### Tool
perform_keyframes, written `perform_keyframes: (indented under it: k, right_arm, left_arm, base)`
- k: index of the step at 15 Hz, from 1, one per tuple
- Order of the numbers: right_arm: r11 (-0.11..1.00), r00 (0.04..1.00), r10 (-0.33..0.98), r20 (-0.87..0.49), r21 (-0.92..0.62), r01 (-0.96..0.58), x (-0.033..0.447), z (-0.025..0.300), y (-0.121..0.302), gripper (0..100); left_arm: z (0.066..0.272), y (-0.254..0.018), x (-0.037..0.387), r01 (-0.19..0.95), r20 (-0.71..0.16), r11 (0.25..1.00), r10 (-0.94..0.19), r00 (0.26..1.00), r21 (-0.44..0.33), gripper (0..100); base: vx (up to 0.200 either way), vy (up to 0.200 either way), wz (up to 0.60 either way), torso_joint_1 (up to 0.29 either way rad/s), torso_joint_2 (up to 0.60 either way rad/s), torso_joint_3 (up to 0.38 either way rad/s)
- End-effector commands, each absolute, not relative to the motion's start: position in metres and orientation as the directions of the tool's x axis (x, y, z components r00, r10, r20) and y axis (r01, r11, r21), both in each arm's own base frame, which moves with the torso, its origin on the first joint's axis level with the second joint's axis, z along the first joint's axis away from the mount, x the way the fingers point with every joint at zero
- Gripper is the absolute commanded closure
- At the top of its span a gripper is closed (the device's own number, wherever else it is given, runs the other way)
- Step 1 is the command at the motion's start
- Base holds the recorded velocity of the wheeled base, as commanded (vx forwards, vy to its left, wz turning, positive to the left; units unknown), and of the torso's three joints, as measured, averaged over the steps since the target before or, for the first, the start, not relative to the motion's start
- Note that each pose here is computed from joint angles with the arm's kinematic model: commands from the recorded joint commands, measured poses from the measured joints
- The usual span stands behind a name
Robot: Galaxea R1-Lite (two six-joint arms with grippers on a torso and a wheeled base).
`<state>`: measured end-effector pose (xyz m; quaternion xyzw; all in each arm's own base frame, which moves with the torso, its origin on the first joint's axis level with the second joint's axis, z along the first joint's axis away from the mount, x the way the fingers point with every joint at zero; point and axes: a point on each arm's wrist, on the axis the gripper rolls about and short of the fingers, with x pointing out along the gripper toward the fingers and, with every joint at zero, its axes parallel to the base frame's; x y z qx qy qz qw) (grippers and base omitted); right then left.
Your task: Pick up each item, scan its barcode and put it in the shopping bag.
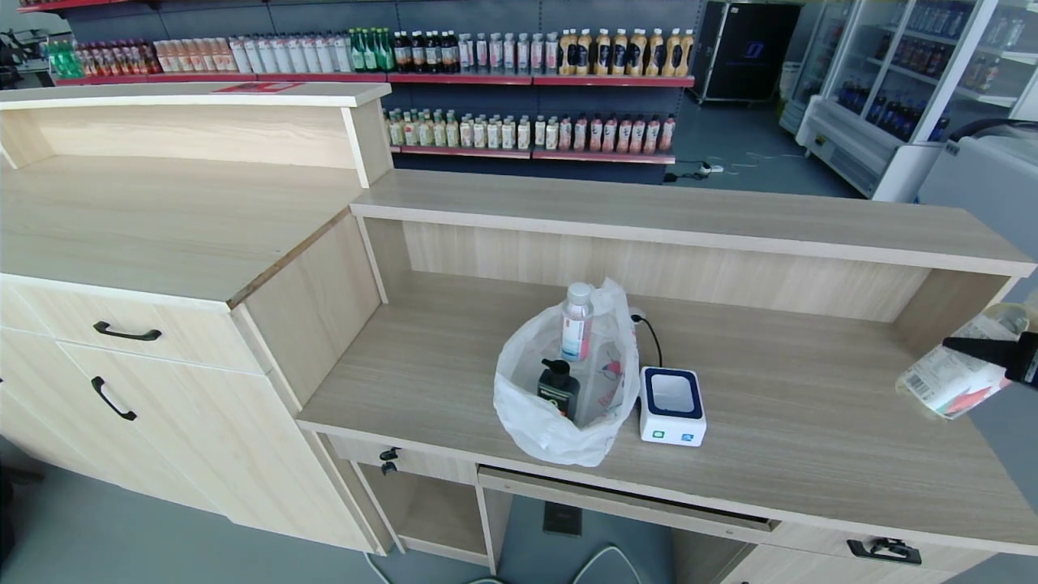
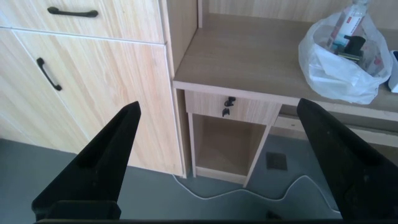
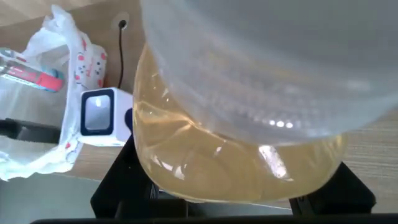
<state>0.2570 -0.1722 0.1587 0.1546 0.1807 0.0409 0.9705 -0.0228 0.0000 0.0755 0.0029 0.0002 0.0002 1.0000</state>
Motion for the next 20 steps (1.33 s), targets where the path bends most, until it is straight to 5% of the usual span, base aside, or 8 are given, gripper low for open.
perform_keyframes:
  k: [1, 9, 14, 20]
  right_arm:
    - [0.877, 0.899, 0.393, -0.191, 0.371, -0.305, 0.194, 0.244, -0.097, 100]
    - [0.620, 0.619, 0.771, -0.150, 0.398, -0.676, 0.137, 0.294, -0.007, 100]
    - [0.501, 0.484, 0.862, -0.149, 0.396, -0.770, 0.109, 0.301, 0.017, 100]
    - [0.460, 0.437, 0.886, -0.154, 0.407, -0.789, 0.102, 0.302, 0.022, 100]
  left_arm:
    - [0.075, 0.000, -0.023, -0.002, 0.000, 1.000, 0.002, 1.000, 0.006, 0]
    - [0.075, 0.000, -0.023, -0.002, 0.000, 1.000, 0.002, 1.000, 0.006, 0]
    - [0.075, 0.000, -0.023, -0.002, 0.000, 1.000, 0.002, 1.000, 0.006, 0]
    - [0.075, 0.000, -0.023, -0.002, 0.000, 1.000, 0.002, 1.000, 0.006, 0]
  base:
    - [0.000, 0.000, 0.00, 0.000, 0.00, 0.000]
    - [0.000, 0.000, 0.00, 0.000, 0.00, 0.000]
    - [0.000, 0.000, 0.00, 0.000, 0.00, 0.000]
    - [0.000, 0.000, 0.00, 0.000, 0.00, 0.000]
